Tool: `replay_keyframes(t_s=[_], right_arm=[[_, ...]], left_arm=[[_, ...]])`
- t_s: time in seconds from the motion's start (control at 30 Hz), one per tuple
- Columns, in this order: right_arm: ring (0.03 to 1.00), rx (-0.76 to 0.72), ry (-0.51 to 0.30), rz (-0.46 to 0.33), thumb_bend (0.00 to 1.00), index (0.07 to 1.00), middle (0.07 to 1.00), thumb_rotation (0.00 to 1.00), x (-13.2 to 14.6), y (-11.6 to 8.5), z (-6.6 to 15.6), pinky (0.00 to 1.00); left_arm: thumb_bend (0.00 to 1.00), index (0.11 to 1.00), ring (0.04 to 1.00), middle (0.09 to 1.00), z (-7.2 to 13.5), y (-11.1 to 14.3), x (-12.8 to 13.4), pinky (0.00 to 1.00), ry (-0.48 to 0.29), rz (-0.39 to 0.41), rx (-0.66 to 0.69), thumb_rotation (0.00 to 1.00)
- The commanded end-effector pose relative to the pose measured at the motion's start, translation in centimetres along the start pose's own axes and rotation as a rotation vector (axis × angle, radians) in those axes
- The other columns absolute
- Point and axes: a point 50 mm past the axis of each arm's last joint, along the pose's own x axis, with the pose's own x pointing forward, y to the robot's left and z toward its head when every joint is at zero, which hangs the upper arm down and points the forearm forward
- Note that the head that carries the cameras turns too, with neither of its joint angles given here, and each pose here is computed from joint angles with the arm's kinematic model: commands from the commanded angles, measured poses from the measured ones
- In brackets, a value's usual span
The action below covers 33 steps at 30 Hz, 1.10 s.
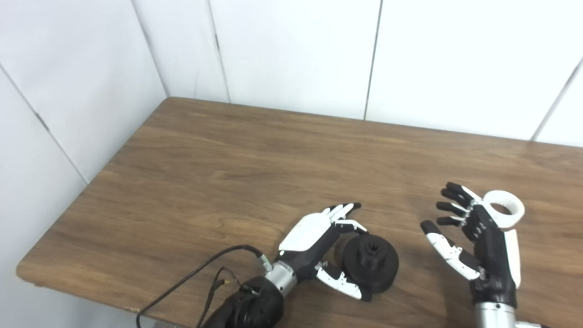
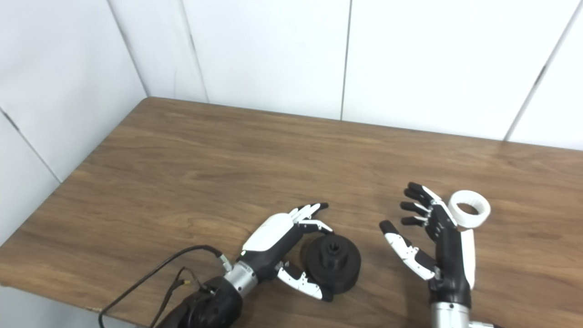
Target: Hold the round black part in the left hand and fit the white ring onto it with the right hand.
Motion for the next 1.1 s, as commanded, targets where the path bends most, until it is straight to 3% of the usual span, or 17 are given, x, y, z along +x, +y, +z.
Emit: replay_keyframes(t_s=[0.0,0.77,1.07], right_arm=[[0.701,0.025,0.007,-0.02,0.64,0.776,0.769,0.28,-0.8,0.7,0.3,0.57],[0.691,0.026,-0.009,-0.027,0.63,0.773,0.761,0.27,-0.6,5.0,1.4,0.57],[0.702,-0.036,-0.032,-0.02,0.64,0.772,0.761,0.28,0.0,4.8,1.7,0.57]], left_arm=[[0.97,0.582,1.0,1.0,1.0,0.3,-0.1,1.0,-0.051,0.012,0.023,0.32],[0.92,0.591,1.0,1.0,-1.7,3.1,-1.4,1.0,-0.053,-0.005,0.024,0.31],[0.91,0.596,1.0,1.0,-2.0,3.7,-1.6,1.0,-0.046,-0.011,0.017,0.29]])
